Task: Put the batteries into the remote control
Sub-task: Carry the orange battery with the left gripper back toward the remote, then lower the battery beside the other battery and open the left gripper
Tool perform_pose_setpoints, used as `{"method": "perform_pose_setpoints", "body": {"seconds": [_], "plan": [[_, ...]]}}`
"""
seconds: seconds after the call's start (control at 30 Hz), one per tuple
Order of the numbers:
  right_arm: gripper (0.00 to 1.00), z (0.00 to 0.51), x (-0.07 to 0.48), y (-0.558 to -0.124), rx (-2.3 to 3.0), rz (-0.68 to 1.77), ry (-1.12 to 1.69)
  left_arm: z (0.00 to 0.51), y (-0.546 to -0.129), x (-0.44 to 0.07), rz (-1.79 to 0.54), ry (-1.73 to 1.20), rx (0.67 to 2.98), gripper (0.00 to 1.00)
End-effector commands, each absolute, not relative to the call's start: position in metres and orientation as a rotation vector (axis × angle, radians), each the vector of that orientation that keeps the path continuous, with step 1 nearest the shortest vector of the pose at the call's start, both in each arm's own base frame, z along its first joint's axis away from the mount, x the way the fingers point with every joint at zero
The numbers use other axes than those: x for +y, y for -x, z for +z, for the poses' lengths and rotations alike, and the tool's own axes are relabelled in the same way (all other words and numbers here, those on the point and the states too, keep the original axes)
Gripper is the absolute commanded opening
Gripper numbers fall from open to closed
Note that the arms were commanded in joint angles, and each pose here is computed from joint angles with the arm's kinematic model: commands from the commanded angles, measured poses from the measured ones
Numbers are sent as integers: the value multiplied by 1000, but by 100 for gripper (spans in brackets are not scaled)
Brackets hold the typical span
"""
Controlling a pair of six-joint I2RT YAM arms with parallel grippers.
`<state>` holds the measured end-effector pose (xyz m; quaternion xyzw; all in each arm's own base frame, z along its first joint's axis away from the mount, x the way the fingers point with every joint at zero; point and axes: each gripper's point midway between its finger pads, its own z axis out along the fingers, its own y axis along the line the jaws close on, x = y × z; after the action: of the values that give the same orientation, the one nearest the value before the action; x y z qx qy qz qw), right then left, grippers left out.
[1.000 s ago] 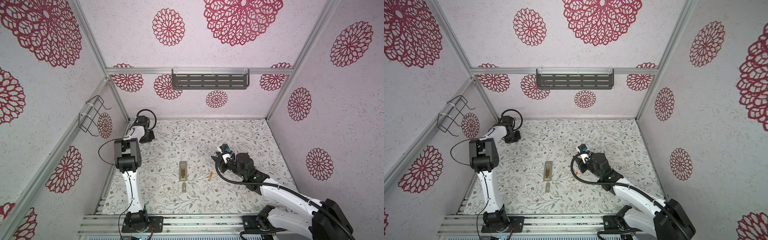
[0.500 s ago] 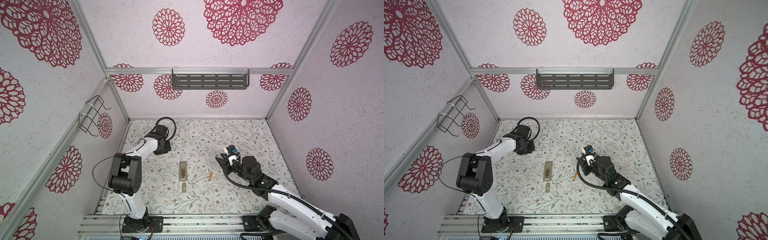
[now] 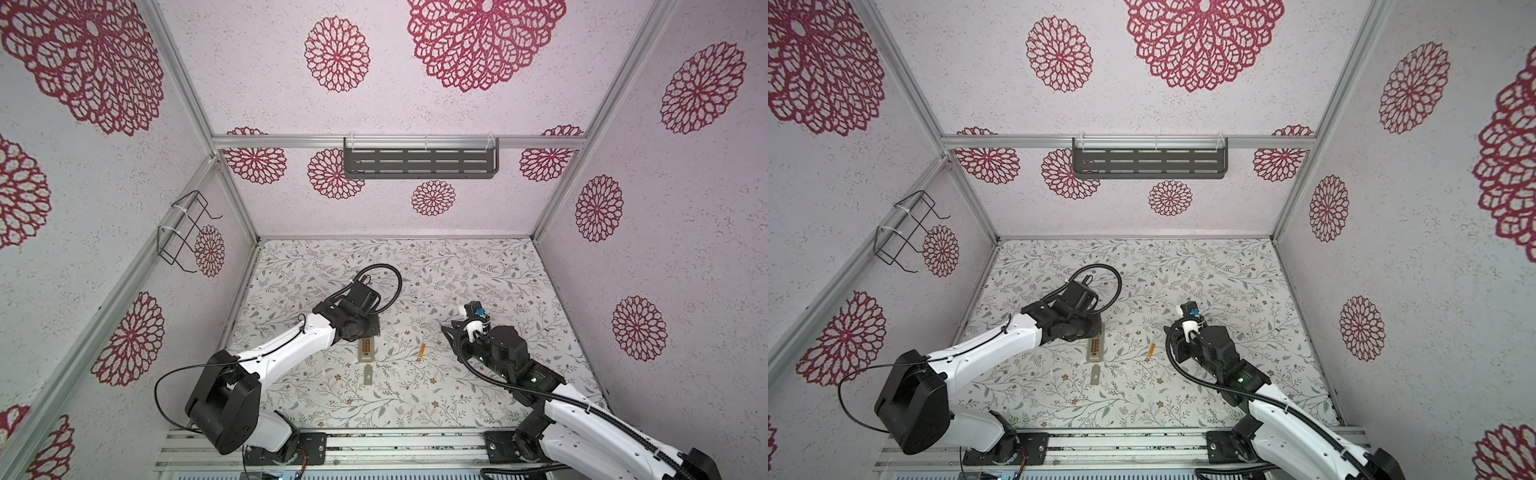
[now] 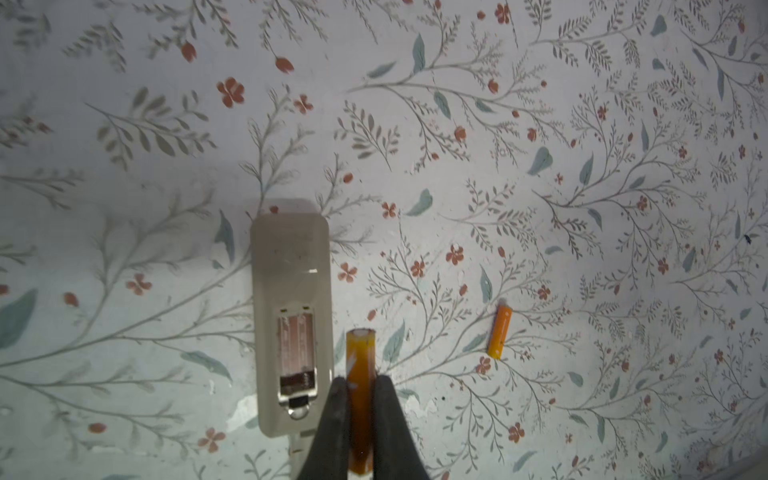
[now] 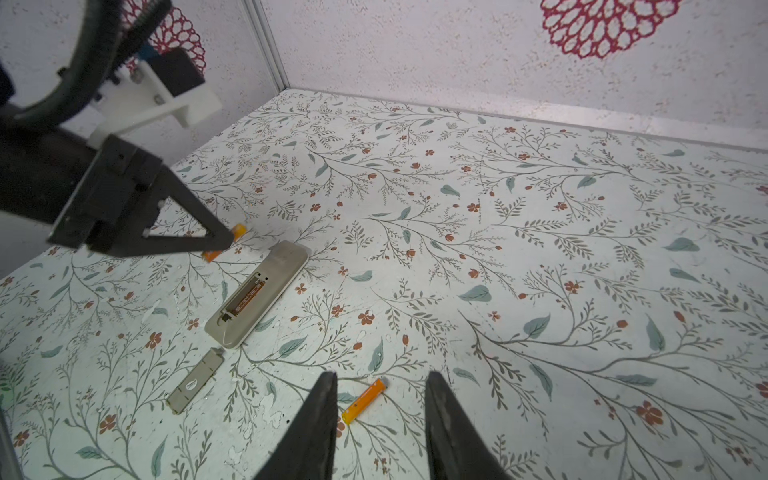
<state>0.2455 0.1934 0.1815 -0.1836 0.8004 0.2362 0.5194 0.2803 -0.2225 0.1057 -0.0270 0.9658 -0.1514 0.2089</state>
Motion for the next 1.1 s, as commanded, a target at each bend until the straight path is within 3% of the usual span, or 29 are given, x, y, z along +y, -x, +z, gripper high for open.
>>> {"method": "perform_pose_setpoints", "body": {"seconds": [0.0,0.6,1.07], "plan": [[38,185,184,-249,1917,559,352,111,-273,-246,-493,127,2636,1],[38,173,173,-249,1952,523,288,39,-235,-306,-439,23,2751,4],[38,174,169,-252,1952,484,288,18,-222,-303,-336,13,2791,20]]}}
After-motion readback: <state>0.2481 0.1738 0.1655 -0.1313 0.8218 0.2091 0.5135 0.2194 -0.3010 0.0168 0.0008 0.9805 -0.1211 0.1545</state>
